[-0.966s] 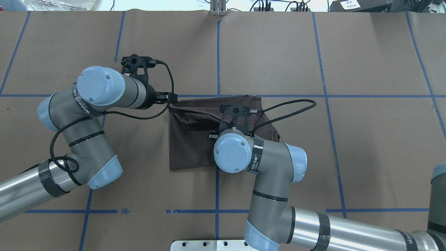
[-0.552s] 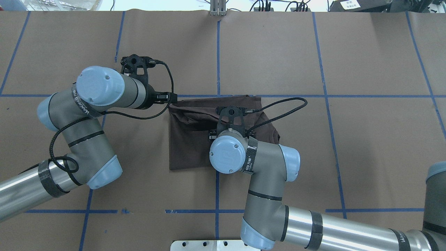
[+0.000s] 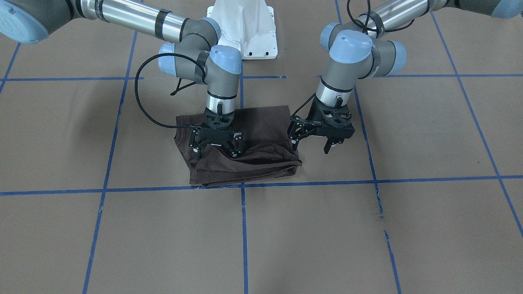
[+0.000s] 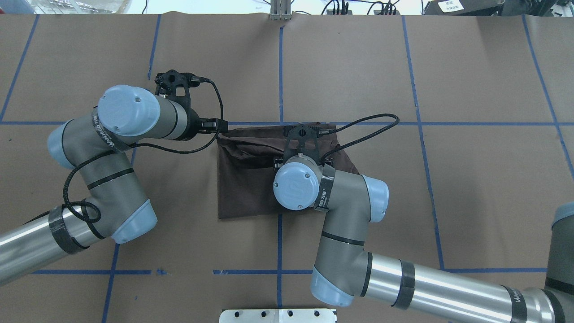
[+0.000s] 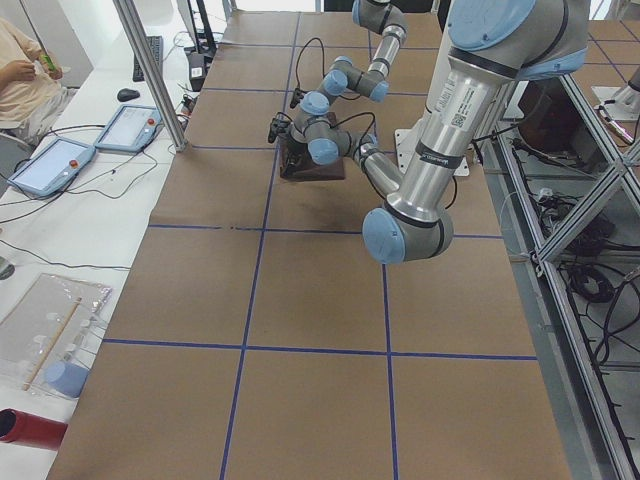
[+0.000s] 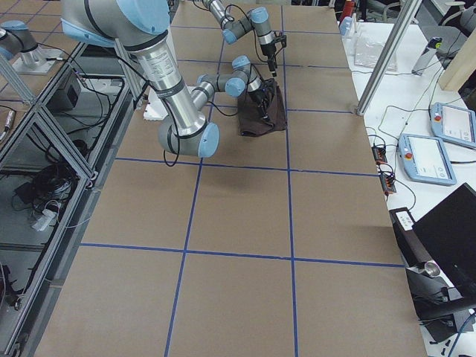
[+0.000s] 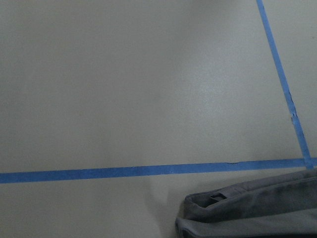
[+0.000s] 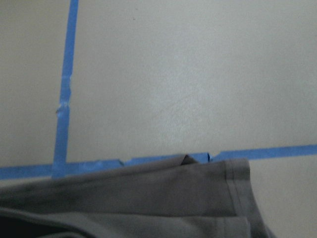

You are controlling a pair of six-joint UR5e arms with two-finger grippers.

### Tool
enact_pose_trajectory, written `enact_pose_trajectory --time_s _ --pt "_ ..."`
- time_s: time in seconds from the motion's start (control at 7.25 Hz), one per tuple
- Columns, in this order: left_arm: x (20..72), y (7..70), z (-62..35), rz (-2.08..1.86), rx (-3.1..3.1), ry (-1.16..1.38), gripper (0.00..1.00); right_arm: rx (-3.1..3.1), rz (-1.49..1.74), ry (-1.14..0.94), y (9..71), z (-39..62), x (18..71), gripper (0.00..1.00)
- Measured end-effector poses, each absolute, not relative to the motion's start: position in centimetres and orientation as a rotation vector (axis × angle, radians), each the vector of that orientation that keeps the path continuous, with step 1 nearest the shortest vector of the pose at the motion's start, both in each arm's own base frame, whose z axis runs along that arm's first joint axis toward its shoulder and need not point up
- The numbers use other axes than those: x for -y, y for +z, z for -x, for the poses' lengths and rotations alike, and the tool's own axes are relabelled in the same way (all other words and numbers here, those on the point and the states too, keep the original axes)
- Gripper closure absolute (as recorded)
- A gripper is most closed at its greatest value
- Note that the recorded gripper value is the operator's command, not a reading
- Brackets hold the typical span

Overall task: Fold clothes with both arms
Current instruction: 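Raise the right arm away while the left gripper presses the folded shirt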

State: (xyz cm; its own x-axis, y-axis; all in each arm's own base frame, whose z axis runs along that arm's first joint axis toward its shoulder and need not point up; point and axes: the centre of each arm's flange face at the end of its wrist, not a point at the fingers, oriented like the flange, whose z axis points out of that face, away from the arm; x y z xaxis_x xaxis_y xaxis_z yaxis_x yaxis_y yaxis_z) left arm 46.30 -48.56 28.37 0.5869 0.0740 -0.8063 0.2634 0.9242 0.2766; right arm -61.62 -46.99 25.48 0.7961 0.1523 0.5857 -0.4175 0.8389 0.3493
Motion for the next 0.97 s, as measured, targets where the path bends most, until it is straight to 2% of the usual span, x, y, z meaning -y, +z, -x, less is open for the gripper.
enact_pose_trajectory --time_s 0.55,0.83,0.97 --pt "47.9 28.4 -46.0 -0.382 -0.952 -0.123 0.00 0.595 -0.485 0.407 27.0 56.2 60.5 0.00" --pt "46.8 27.7 -48.0 -0.342 -0.972 -0.148 0.01 0.698 -0.407 0.408 25.2 52.6 63.6 0.00" --pt "46.1 27.3 -49.3 -0.304 -0.987 -0.190 0.08 0.731 -0.391 0.399 24.7 51.7 63.5 0.00"
